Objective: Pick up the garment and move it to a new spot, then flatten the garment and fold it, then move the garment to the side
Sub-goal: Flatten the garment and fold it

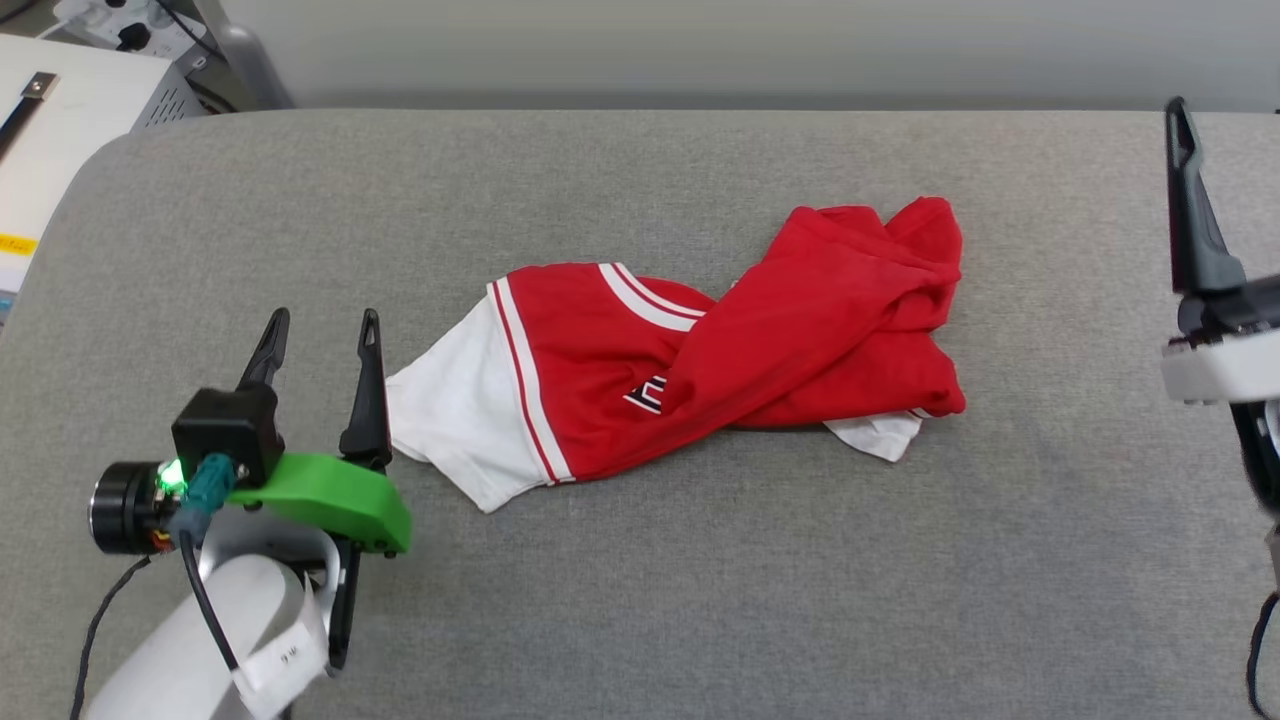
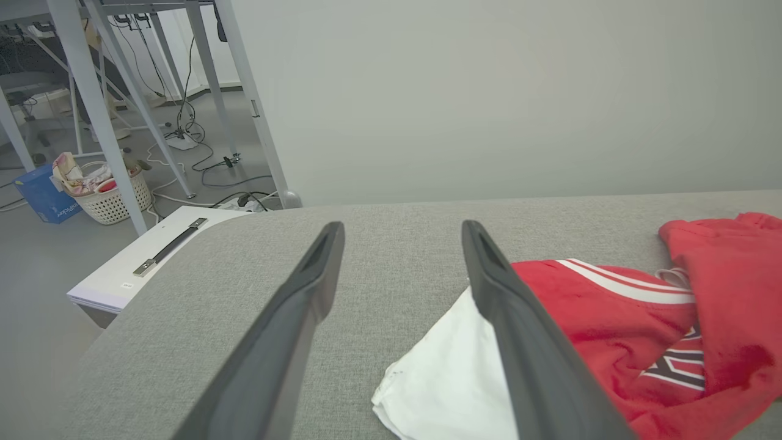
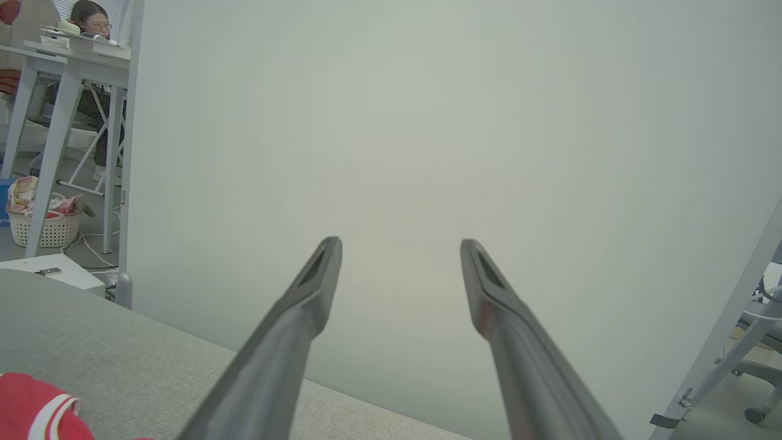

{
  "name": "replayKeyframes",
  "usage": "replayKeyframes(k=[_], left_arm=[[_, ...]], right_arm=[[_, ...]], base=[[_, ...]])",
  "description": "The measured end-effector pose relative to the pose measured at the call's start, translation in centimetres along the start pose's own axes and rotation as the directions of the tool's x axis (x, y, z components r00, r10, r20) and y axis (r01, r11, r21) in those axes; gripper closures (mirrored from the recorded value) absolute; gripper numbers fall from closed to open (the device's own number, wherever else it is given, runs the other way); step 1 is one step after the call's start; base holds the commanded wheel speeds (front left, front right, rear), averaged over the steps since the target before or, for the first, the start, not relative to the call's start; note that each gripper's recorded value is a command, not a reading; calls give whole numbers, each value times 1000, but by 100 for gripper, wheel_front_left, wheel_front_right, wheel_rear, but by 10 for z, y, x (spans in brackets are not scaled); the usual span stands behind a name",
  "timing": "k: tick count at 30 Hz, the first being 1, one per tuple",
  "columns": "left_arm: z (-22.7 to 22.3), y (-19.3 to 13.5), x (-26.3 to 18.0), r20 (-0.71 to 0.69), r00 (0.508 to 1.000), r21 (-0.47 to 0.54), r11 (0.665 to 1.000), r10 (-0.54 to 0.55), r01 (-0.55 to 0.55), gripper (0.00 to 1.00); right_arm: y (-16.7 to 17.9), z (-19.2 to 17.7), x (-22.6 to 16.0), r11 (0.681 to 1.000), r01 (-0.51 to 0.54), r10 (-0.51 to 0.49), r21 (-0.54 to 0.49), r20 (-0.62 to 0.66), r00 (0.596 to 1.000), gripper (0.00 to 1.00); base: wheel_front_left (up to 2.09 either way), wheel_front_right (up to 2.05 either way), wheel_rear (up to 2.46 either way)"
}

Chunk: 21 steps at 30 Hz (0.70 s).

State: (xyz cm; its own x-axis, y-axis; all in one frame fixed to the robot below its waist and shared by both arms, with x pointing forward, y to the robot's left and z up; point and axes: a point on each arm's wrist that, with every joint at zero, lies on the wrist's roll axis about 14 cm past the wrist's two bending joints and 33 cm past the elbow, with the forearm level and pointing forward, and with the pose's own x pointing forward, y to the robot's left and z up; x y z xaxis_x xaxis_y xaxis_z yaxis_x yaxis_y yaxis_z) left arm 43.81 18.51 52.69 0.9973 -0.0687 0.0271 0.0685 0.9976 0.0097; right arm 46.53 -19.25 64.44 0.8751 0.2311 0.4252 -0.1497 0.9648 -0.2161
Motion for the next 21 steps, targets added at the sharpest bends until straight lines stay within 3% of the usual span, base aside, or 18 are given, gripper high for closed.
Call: replayKeyframes(k=[4,8,9,13,14,17,21], left_arm=[[0,6,-9,37,997,1,998,61,-61,0],[-5,8,-14,45,995,-6,996,91,-91,0],[-12,8,-16,38,994,-8,995,101,-101,0],[-20,8,-14,32,993,-9,994,110,-110,0],[-26,8,-12,23,993,-14,994,112,-111,0],[-33,11,-10,12,992,-13,992,124,-124,0],[-43,15,-7,-5,991,-10,991,136,-136,0]], right_arm=[[13,-26,24,995,-100,103,25,-147,984,0],[31,-64,38,974,-221,222,47,-393,892,0],[45,-95,35,951,-296,292,91,-583,758,0],[62,-126,27,920,-344,360,186,-747,559,0],[67,-138,24,910,-347,379,227,-795,473,0],[76,-160,19,893,-367,391,259,-851,351,0],[85,-191,11,883,-382,380,275,-895,235,0]], base=[[0,0,0],[0,0,0],[0,0,0],[0,0,0],[0,0,0],[0,0,0],[0,0,0]])
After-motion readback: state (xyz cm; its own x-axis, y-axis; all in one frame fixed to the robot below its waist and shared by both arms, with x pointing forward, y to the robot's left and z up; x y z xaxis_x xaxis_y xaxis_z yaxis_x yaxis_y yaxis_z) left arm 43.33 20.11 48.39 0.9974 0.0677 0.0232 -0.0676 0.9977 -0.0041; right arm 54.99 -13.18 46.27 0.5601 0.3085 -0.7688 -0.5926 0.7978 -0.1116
